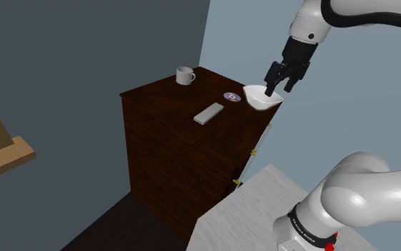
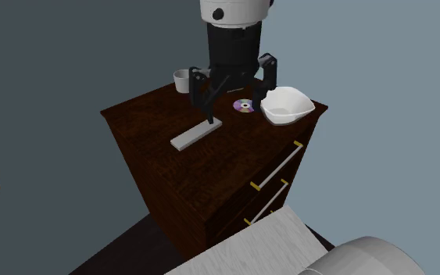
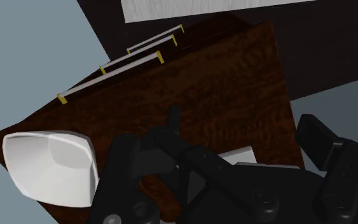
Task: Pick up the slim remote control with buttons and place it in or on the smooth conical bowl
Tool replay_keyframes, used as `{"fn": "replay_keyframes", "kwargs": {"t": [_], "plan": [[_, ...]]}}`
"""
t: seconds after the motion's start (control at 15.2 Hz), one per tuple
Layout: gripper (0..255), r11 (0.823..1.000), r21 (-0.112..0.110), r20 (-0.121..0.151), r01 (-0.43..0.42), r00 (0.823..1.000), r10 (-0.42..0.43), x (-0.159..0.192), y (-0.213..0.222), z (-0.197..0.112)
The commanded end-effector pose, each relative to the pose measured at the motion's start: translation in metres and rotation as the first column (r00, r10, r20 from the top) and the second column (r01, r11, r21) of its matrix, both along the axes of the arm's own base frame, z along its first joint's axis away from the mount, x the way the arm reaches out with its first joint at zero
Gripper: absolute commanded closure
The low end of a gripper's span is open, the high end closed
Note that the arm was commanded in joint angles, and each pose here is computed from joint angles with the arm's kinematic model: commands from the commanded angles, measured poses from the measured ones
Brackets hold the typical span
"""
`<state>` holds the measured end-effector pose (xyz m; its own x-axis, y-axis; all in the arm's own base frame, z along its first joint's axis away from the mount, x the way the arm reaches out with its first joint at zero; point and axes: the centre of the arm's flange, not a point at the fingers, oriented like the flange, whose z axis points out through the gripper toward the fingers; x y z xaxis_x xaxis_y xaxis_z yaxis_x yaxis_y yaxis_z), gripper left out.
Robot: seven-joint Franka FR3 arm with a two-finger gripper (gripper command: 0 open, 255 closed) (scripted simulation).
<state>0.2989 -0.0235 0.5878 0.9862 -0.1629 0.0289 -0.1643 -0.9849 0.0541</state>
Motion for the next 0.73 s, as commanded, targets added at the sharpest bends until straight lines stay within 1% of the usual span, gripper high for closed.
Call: {"fn": "replay_keyframes", "kwargs": {"t": [0.0,0.13,0.33,0.46,0.66], "plan": [[0,1.0,0.0,0.0,0.0,1.0,0.0,0.0,0.0,0.0],[0,0.998,0.003,0.0,0.067,0.998,-0.067,0.021,0.006,-0.016],[0,0.986,0.008,0.0,0.168,0.986,-0.168,0.052,0.013,-0.04],[0,0.972,0.011,0.0,0.234,0.972,-0.234,0.074,0.016,-0.055],[0,0.944,0.015,-0.001,0.331,0.944,-0.331,0.106,0.017,-0.079]]}}
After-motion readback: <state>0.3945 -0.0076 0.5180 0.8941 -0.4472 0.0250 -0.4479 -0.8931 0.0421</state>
